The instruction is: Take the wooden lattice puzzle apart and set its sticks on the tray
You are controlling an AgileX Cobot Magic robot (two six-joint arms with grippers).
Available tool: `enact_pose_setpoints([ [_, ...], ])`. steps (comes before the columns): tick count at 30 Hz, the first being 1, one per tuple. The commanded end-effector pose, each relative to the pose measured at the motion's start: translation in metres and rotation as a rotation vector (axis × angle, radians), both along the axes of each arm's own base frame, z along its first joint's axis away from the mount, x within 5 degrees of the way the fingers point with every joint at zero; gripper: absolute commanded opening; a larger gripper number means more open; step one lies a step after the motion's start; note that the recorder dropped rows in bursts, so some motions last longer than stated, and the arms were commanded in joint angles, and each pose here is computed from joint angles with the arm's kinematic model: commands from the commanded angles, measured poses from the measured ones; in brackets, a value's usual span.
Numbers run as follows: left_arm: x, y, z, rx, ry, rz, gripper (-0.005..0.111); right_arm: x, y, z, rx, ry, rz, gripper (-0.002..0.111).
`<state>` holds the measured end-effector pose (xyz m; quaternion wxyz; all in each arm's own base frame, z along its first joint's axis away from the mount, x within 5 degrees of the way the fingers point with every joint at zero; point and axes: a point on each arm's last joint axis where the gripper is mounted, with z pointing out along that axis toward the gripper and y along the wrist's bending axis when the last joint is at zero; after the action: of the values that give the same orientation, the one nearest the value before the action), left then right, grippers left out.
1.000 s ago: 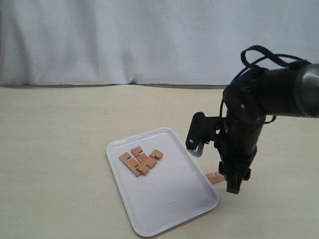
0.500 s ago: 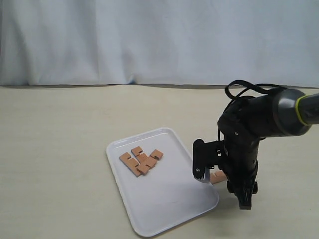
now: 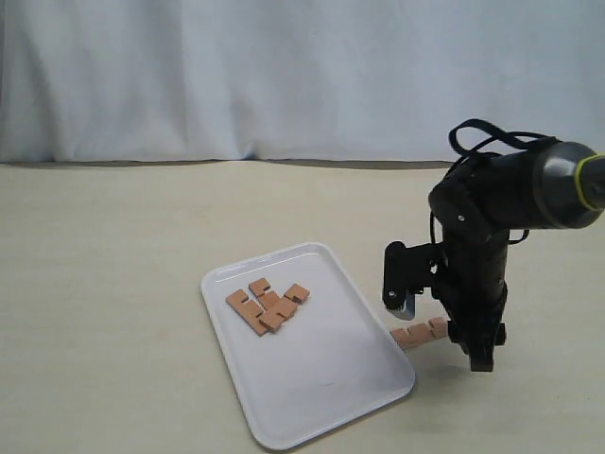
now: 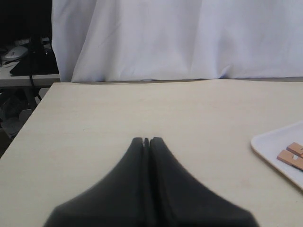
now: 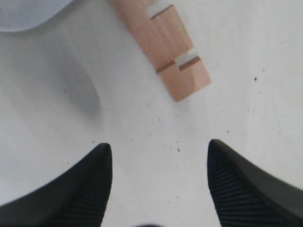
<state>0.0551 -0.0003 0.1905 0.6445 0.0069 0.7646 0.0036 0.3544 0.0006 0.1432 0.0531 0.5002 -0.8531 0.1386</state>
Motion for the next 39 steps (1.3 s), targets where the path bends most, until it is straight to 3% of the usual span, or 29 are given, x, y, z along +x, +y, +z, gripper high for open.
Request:
enact_pose_setpoints([
  [1, 0.000, 0.000, 0.000, -0.001, -0.009, 0.001, 0.000, 0.002, -0.008, -0.001, 0.038, 0.020, 0.131, 0.056],
  [13, 0.000, 0.000, 0.000, -0.001, -0.009, 0.001, 0.000, 0.011, 0.002, -0.002, 0.095, -0.041, 0.338, 0.056],
  [32, 0.000, 0.000, 0.000, -0.001, -0.007, 0.001, 0.000, 0.015, 0.002, -0.028, 0.100, -0.004, 0.368, 0.056],
  [35, 0.000, 0.000, 0.000, -0.001, -0.007, 0.001, 0.000, 0.016, 0.002, -0.028, 0.100, -0.005, 0.368, 0.046],
  [39, 0.000, 0.000, 0.000, -0.001, -0.007, 0.001, 0.000, 0.015, 0.002, -0.029, 0.100, -0.001, 0.368, 0.015],
])
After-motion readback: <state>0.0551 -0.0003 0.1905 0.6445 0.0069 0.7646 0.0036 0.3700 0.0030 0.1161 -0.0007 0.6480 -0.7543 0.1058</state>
